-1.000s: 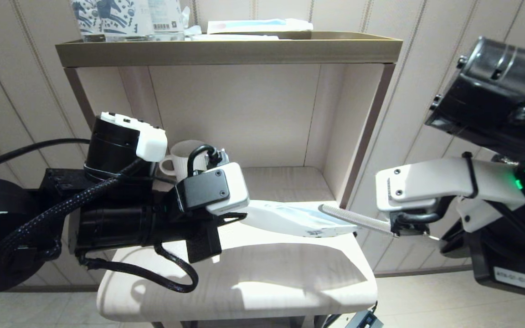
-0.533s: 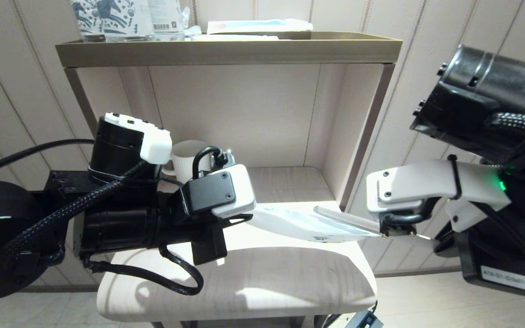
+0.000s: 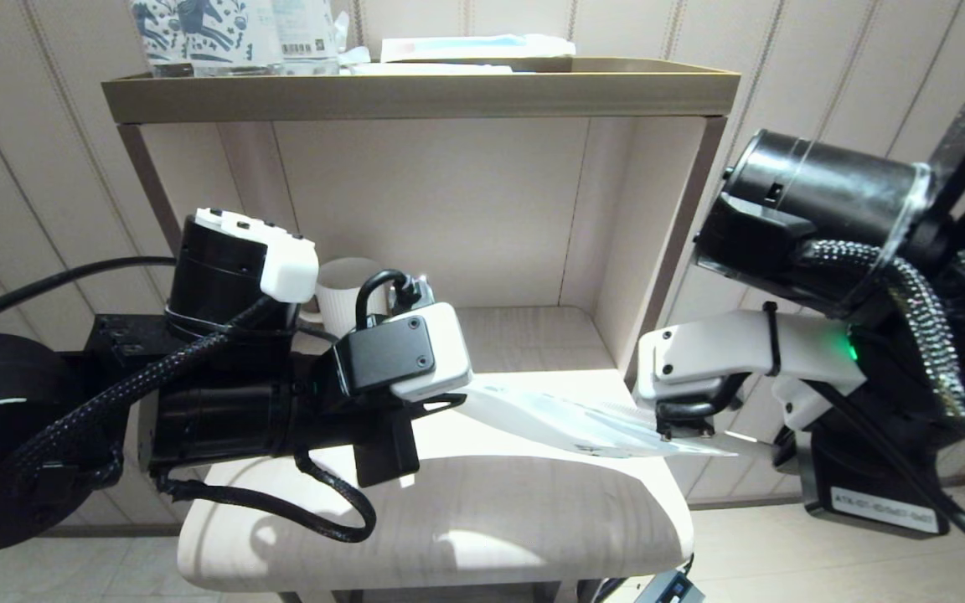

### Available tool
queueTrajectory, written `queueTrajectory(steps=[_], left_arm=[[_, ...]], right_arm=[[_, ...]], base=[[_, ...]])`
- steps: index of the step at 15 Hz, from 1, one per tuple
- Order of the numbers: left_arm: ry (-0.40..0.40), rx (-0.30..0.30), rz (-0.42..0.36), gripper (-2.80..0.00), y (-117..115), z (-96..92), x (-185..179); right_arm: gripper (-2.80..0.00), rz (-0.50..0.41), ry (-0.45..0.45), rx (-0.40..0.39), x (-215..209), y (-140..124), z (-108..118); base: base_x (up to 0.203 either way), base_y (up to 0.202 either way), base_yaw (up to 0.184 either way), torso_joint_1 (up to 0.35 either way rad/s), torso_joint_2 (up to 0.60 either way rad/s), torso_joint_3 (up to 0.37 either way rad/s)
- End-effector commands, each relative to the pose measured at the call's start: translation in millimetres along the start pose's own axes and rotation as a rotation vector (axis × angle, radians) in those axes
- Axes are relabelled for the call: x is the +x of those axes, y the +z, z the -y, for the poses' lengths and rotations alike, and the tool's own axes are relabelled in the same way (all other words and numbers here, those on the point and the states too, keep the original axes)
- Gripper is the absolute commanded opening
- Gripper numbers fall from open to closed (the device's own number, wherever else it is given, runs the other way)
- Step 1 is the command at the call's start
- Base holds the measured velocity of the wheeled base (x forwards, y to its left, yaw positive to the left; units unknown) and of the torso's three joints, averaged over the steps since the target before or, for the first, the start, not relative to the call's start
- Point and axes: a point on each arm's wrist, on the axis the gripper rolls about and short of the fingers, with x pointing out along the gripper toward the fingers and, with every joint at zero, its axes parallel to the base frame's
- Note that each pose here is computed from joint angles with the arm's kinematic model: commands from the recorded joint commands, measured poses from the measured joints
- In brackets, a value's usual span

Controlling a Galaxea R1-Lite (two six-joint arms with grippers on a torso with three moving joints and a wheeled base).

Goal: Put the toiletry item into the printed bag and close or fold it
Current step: Place the comb into the storage bag

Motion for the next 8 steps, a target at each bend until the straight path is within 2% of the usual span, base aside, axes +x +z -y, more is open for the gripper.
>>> queueTrajectory(steps=[1,8], left_arm=[[0.0,0.008,0.009,-2.8,2,0.7,1],[-0.002,0.023,0.023,-2.8,6,7.9,12]], right_arm=[[-2.8,-0.065,0.018,-0.03,7,3,-2],[-2.8,-0.086,0.0,-0.036,12,7,-1]], base=[[0.0,0.0,0.0,0.0,0.0,0.0],[0.0,0.0,0.0,0.0,0.0,0.0]])
